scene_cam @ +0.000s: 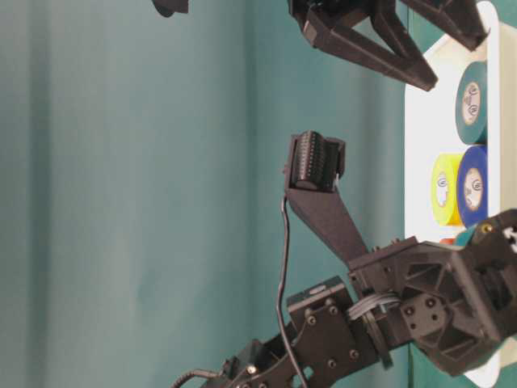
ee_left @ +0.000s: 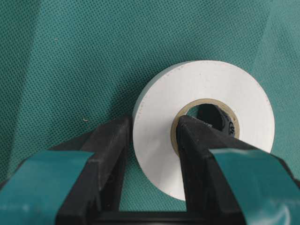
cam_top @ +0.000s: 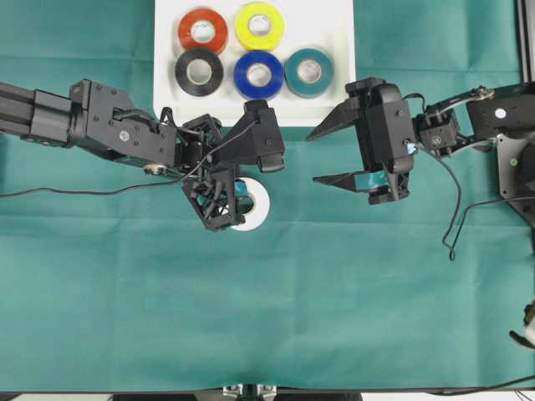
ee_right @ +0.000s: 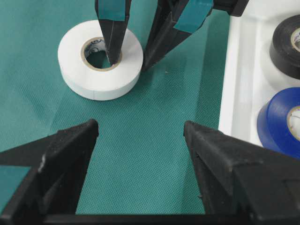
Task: Put the tape alternately from left to right into the white case.
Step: 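Lower the left gripper onto the white tape roll and grip it, then lift the white roll with the left gripper into the tray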
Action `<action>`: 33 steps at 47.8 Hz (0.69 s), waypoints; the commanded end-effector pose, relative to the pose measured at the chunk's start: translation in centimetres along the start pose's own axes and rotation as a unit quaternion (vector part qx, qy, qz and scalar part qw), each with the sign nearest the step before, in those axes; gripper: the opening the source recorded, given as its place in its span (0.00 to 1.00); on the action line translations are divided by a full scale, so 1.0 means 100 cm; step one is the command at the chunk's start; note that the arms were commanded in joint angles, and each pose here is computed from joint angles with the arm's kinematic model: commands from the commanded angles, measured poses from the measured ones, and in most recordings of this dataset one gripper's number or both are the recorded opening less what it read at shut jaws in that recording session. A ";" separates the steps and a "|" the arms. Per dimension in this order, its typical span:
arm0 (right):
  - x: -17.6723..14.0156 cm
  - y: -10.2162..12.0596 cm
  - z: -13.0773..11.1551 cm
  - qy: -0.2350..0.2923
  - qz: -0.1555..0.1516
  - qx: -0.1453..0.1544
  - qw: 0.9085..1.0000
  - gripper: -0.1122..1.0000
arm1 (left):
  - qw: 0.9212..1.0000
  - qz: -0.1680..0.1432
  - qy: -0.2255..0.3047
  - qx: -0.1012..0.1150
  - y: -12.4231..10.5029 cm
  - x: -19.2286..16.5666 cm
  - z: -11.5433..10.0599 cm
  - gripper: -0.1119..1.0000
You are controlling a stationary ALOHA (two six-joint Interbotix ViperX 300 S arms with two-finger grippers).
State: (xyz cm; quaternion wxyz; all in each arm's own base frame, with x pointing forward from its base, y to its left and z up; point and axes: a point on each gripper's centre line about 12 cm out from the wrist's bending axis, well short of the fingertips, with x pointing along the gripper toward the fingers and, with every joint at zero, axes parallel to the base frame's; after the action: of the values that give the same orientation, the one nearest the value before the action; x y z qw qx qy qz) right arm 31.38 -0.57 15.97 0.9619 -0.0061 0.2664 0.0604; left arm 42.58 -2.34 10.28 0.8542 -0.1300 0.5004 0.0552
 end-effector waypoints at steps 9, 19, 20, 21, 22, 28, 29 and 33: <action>-0.003 0.001 0.008 -0.016 0.003 -0.003 1.000 0.82 | 0.998 -0.019 -0.052 0.010 -0.013 -0.047 0.026 0.07; -0.003 0.001 0.008 -0.016 0.003 -0.003 1.000 0.82 | 0.997 -0.028 -0.076 0.012 -0.016 -0.072 0.034 0.07; -0.003 0.002 0.008 -0.016 0.003 -0.004 1.000 0.82 | 0.997 -0.028 -0.076 0.012 -0.017 -0.075 0.035 0.07; -0.003 0.001 0.008 -0.015 0.002 -0.003 1.000 0.82 | 0.997 -0.028 -0.077 0.014 -0.017 -0.077 0.035 0.07; -0.003 0.001 0.008 -0.016 0.003 -0.003 1.000 0.82 | 0.996 -0.028 -0.078 0.012 -0.017 -0.079 0.035 0.07; -0.003 0.001 0.008 -0.015 0.002 -0.003 1.000 0.82 | 0.996 -0.029 -0.078 0.013 -0.018 -0.087 0.035 0.07; -0.003 0.001 0.008 -0.016 0.003 -0.003 1.000 0.82 | 0.996 -0.029 -0.078 0.013 -0.018 -0.089 0.036 0.07; -0.003 0.001 0.009 -0.017 0.002 -0.003 1.000 0.82 | 0.997 -0.028 -0.075 0.013 -0.017 -0.091 0.035 0.07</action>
State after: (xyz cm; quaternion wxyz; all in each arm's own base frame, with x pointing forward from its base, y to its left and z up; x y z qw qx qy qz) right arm 31.38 -0.52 15.97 0.9619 -0.0063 0.2664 0.0611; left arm 41.44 -2.62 18.03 0.8813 -0.1289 0.4529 0.0397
